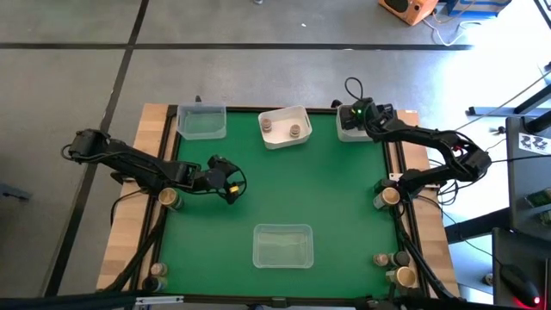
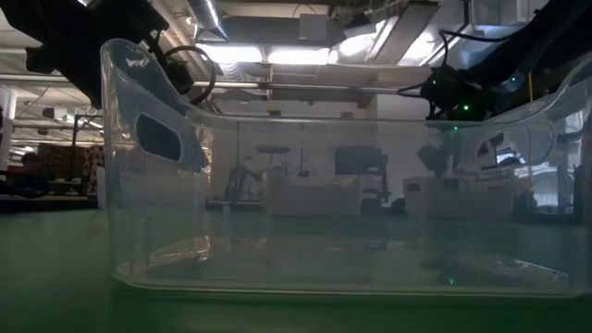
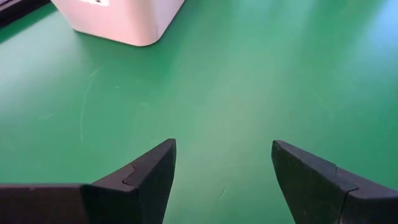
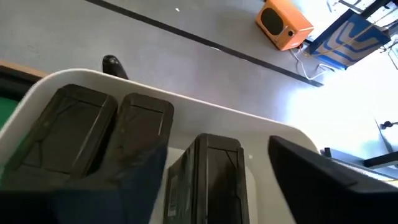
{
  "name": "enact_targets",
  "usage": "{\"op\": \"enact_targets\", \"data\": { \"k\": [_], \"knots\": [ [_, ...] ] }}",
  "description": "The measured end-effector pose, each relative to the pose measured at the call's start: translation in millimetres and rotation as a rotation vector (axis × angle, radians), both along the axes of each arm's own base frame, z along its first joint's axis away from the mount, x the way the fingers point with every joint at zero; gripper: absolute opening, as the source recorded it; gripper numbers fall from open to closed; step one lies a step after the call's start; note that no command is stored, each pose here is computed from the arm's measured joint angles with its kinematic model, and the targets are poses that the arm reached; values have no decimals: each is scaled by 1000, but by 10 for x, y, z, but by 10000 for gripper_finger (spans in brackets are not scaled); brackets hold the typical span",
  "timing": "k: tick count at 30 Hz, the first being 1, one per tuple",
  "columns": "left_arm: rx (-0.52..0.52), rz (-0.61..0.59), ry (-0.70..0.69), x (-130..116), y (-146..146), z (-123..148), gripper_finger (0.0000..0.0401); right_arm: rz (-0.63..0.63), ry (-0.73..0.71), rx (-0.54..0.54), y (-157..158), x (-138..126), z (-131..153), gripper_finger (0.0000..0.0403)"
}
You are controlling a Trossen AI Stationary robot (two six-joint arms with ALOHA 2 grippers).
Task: Sort spices by type
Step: Put the green seasoning can into the right white bin, then put the gold seasoning bottle into the top transparent bin
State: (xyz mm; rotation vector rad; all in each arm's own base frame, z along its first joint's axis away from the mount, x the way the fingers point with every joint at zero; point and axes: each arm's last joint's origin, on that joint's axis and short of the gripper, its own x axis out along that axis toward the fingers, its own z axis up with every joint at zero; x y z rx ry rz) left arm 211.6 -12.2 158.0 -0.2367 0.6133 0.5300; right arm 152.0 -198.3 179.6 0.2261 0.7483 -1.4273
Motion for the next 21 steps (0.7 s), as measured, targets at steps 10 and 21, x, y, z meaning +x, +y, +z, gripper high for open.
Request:
{"op": "enact_targets", "data": {
  "k": [10, 21],
  "knots": [
    [-7, 6, -4, 0, 0, 0, 249, 130, -66, -69, 160, -52, 549, 329],
    [47, -121, 65, 152, -51, 589, 249, 683, -262, -126, 731, 326, 891, 330]
  ]
}}
